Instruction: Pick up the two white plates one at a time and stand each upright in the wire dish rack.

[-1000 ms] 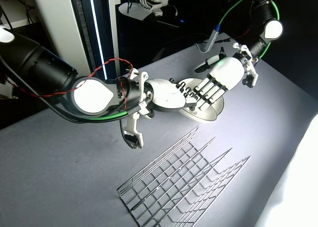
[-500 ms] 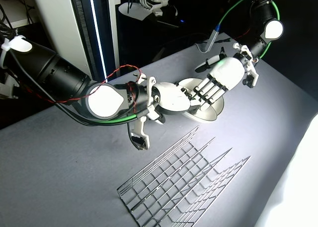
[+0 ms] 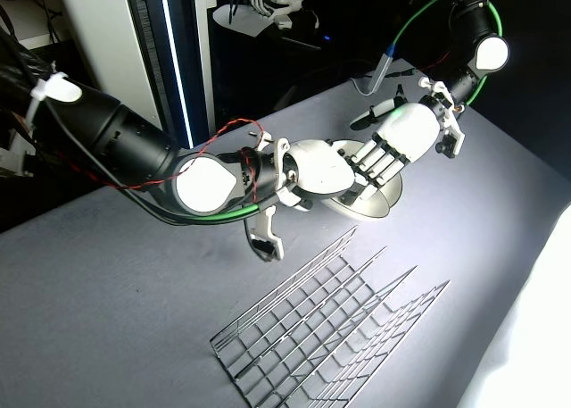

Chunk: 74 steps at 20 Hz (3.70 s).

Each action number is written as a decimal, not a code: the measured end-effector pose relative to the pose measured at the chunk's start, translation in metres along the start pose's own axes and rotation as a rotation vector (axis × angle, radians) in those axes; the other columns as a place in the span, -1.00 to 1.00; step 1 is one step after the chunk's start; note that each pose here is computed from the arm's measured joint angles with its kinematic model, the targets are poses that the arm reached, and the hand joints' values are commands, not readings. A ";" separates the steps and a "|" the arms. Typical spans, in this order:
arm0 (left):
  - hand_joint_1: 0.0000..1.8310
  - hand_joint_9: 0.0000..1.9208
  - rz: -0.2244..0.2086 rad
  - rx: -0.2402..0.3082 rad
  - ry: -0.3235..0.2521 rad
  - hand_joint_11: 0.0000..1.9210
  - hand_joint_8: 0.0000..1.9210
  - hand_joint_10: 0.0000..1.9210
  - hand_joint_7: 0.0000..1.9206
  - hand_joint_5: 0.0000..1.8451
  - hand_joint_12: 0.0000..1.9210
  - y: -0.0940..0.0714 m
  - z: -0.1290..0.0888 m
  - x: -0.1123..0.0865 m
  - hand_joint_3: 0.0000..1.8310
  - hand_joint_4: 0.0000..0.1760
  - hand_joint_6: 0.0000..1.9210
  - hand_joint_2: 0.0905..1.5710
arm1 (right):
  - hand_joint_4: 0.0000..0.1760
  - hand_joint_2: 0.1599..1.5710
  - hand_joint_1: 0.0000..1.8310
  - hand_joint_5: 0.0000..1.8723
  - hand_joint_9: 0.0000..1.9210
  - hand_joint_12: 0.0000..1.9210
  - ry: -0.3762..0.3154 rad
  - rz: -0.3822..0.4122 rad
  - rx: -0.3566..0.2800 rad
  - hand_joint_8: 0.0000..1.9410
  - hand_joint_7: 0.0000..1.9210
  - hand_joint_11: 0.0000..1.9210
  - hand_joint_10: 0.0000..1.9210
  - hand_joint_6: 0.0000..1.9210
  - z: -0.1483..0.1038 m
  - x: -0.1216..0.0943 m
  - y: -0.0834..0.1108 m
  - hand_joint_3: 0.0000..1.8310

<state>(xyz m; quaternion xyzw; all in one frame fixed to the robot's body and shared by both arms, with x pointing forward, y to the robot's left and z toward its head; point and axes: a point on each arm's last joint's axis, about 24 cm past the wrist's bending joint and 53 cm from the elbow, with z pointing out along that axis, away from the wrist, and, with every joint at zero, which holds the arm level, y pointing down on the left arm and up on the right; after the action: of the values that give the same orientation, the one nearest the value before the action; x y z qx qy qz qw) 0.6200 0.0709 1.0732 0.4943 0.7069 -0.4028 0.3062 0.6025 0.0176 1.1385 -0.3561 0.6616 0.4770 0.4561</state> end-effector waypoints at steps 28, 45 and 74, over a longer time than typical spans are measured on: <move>-1.00 -1.00 -0.188 -0.134 -0.217 -1.00 -1.00 -1.00 -0.99 -0.97 -1.00 -0.017 -0.139 -0.048 -1.00 -1.00 -0.99 0.40 | -1.00 0.37 0.49 0.01 -0.16 0.42 -0.222 0.076 -0.038 -0.09 0.04 -0.28 0.27 0.16 -0.037 -0.097 0.046 -1.00; -1.00 -1.00 -0.239 -0.175 -0.231 -1.00 -1.00 -1.00 -1.00 -0.99 -1.00 -0.013 -0.155 -0.036 -1.00 -1.00 -1.00 0.40 | -1.00 0.35 0.50 0.01 -0.06 0.49 -0.580 0.680 0.089 -0.14 0.04 -0.21 0.23 0.14 -0.087 -0.176 0.013 -1.00; -1.00 -1.00 -0.233 -0.193 -0.127 -1.00 -1.00 -1.00 -1.00 -0.98 -1.00 -0.015 -0.071 0.005 -1.00 -1.00 -0.99 0.39 | -1.00 0.34 0.62 0.01 -0.06 0.66 -0.845 0.968 0.342 -0.20 0.12 -0.21 -0.01 0.06 -0.187 -0.188 -0.100 -1.00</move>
<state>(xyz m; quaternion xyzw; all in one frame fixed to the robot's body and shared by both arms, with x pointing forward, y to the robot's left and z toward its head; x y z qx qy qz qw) 0.6016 0.1322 1.1075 0.3508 0.7739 -0.3964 0.3476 0.7063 -0.1837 1.3092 0.2763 0.5776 0.6148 0.4604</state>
